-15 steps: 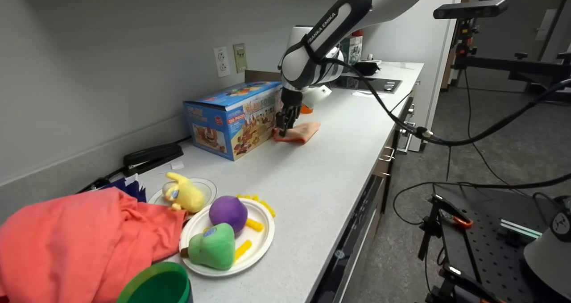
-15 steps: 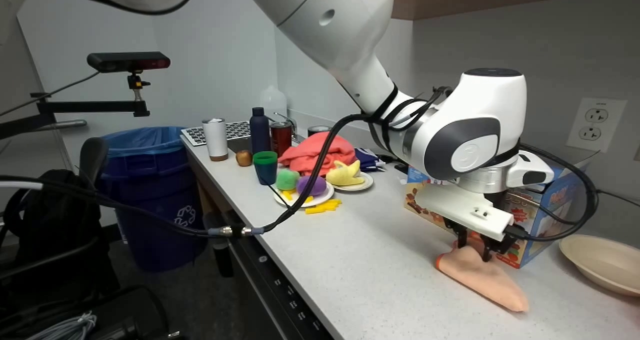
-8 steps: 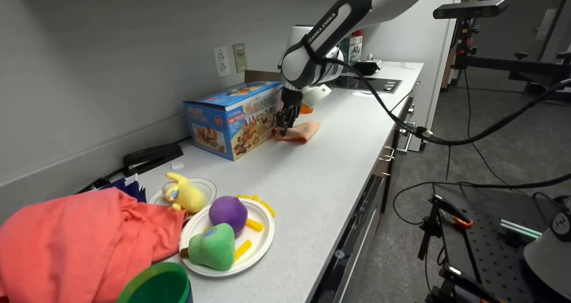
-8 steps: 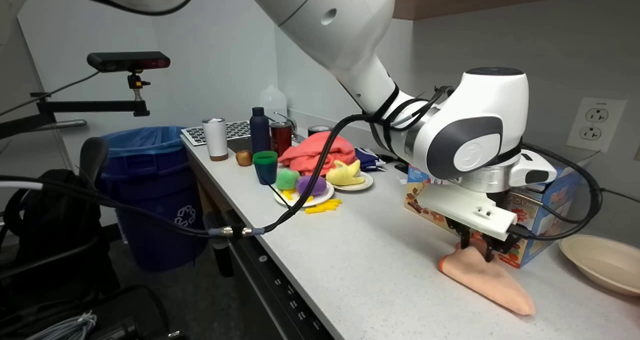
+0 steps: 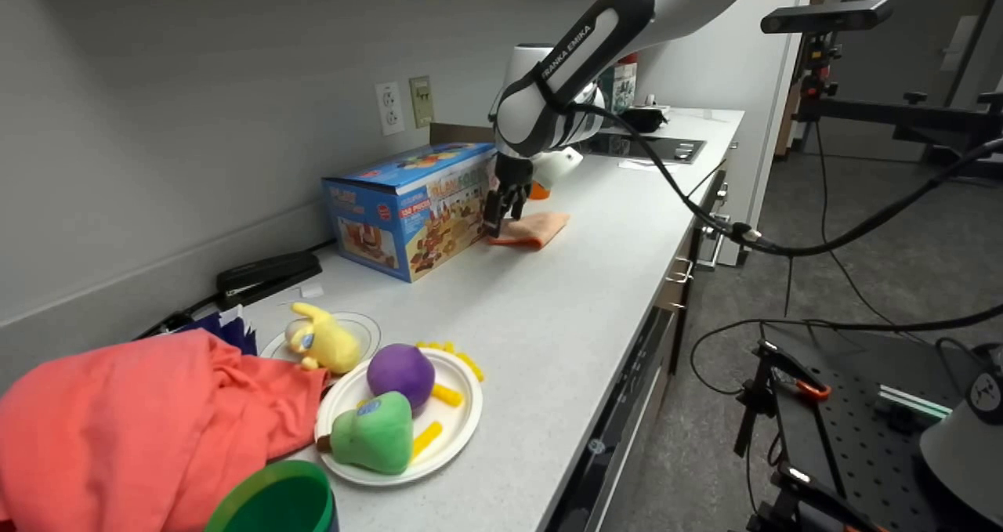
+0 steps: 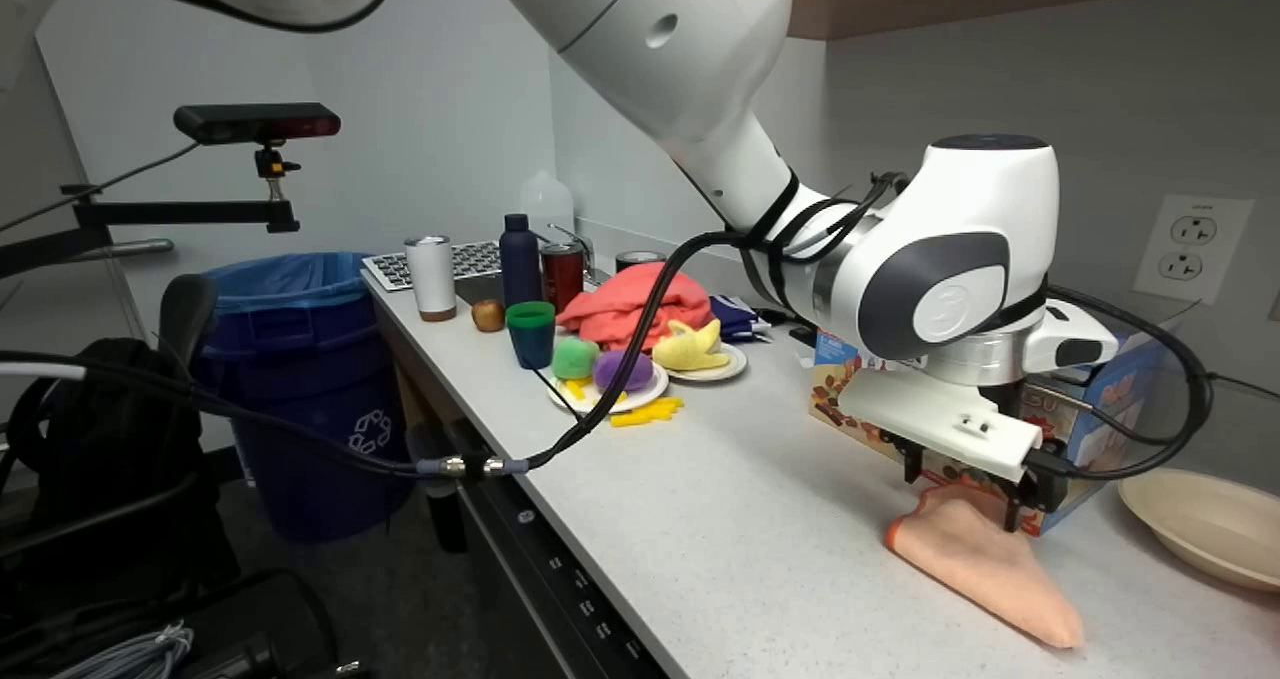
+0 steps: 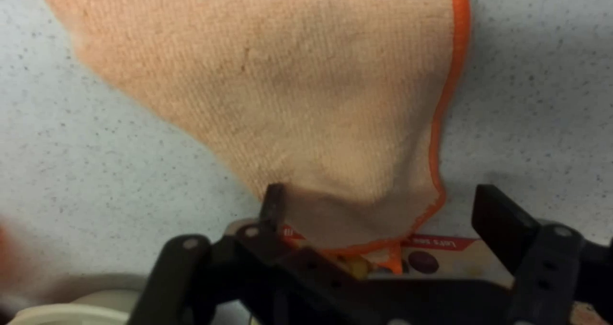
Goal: Unfold the orange cloth
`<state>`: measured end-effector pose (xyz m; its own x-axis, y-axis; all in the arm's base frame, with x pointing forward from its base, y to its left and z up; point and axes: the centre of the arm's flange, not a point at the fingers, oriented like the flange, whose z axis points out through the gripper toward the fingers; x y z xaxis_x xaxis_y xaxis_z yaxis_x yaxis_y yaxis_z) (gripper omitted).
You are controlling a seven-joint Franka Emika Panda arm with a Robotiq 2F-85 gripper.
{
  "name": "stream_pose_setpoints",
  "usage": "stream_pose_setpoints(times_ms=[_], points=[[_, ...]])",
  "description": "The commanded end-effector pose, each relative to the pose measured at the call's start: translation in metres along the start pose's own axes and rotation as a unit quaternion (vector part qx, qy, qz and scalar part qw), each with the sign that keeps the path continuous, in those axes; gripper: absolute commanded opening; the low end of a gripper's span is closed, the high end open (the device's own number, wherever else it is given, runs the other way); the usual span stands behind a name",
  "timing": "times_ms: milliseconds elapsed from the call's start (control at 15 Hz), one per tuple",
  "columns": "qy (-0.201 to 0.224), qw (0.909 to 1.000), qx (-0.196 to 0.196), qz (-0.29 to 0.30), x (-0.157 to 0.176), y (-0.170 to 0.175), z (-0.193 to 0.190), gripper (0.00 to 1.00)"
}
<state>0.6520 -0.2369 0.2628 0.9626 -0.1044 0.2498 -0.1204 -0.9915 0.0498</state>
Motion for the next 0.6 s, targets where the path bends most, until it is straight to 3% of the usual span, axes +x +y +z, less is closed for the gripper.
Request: stream_pose_setpoints(times_ms=[0, 133, 200, 267, 533], points=[[0.001, 1.0, -0.004, -0.007, 0.0093, 0.0041, 0.0029, 1.0], [0.001, 1.0, -0.002, -0.002, 0.009, 0.0035, 0.0032, 0.97], [0.0, 1.0, -0.002, -0.002, 0.0088, 0.0035, 0.0033, 0.81], [0.0, 1.0, -0.002, -0.003, 0.0089, 0.0036, 0.0036, 0.78], [0.006, 0.9999, -0.006, -0.007, 0.0093, 0.0041, 0.0048, 0.45]])
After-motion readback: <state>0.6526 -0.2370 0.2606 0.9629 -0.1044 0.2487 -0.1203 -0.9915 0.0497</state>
